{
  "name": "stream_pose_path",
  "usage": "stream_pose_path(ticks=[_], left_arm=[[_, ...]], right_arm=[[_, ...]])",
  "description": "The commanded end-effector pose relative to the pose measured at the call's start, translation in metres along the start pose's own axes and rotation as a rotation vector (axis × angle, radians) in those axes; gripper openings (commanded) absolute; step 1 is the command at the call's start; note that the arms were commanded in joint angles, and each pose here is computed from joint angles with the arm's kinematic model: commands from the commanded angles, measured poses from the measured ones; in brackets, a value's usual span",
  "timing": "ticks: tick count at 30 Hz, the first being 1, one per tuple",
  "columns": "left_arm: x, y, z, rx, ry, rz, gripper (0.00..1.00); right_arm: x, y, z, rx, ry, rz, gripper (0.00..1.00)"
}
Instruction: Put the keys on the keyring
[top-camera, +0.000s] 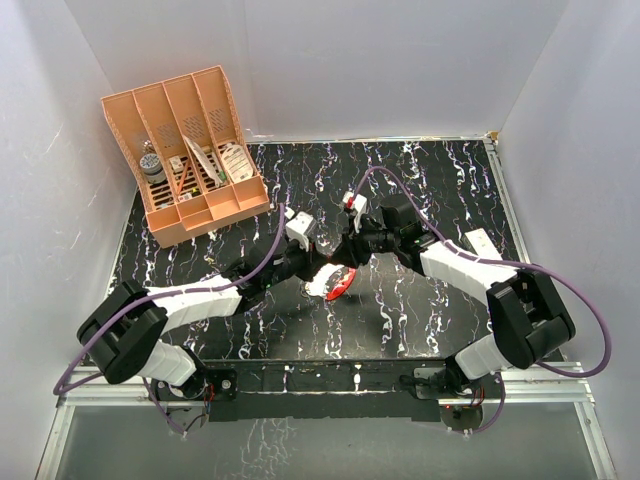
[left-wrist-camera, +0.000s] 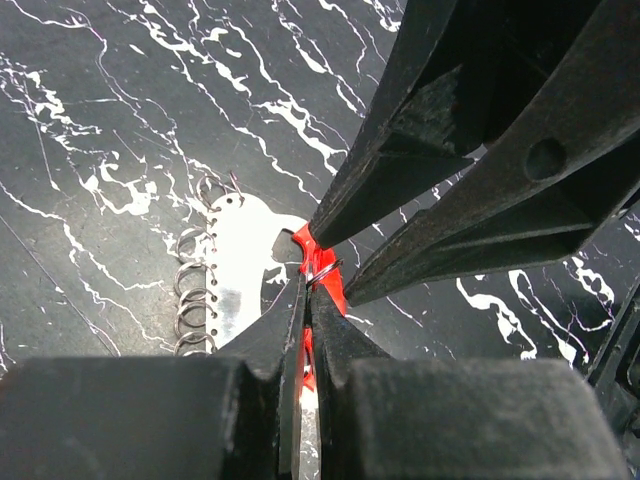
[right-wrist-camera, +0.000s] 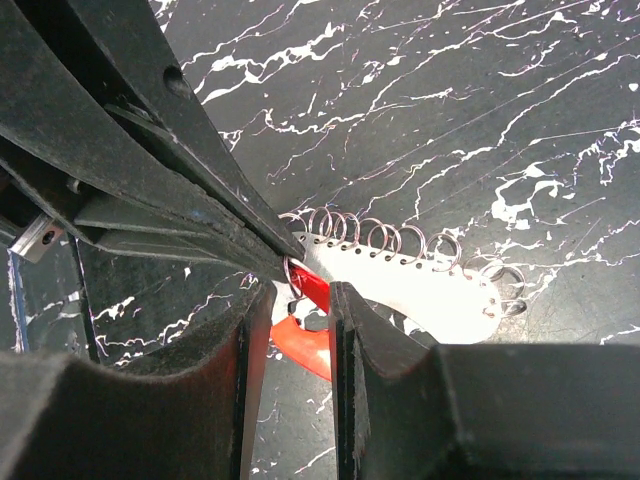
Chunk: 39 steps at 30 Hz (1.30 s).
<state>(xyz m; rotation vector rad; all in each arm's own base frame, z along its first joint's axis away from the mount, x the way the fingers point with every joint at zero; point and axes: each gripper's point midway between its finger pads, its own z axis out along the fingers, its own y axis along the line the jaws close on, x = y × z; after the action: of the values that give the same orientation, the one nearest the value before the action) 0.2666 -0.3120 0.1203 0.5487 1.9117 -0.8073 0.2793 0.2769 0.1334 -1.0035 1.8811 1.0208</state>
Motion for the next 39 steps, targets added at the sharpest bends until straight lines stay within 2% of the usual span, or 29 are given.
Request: stream_pose_path(ticks=[1,5,11,14,17,19,20,24,34,39], left_arm=[[-0.012,-0.011,0.003,0.059,-0.014,0.014,0.0],[-0.009,-0.013,0.002,0.075,-0.004,0.014,0.0],[-0.006,-0.013,0.001,0.076,0.008,0.019,0.0],[-0.005,-0.013,0.001,0.079,0.015,0.019,0.0],[-0.001,-0.011,0.002,0.067,0.026,0.008,0.01],[-0.001,-0.009,0.003,0.053,0.031,-0.006,0.26],[0.0,-0.008,0.004,0.048,0.032,-0.014,0.34],[-0.002,-0.007,0.002,0.047,-0.013,-0.045,0.49],[-0.009,0.013,-0.008,-0.045,-0.131,-0.037,0.51],[-0.021,0.028,-0.027,-0.12,-0.253,-0.029,0.52]], right_arm=[[-0.024,0.0,-0.001,0.002,-0.058,-0.068,0.28],[-0.025,-0.003,0.0,0.01,-0.055,-0.07,0.28],[-0.022,-0.002,0.003,-0.007,-0.045,-0.056,0.13],[-0.023,-0.002,0.003,-0.014,-0.045,-0.056,0.02],[-0.024,-0.001,0.003,-0.016,-0.053,-0.058,0.0],[-0.026,-0.002,0.002,-0.002,-0.07,-0.057,0.0],[-0.028,-0.002,0.001,0.005,-0.084,-0.059,0.0],[-0.038,0.002,-0.002,0.012,-0.161,-0.063,0.0],[-0.059,0.011,-0.008,-0.001,-0.277,-0.015,0.0],[-0.073,0.017,-0.01,-0.024,-0.333,0.012,0.0]])
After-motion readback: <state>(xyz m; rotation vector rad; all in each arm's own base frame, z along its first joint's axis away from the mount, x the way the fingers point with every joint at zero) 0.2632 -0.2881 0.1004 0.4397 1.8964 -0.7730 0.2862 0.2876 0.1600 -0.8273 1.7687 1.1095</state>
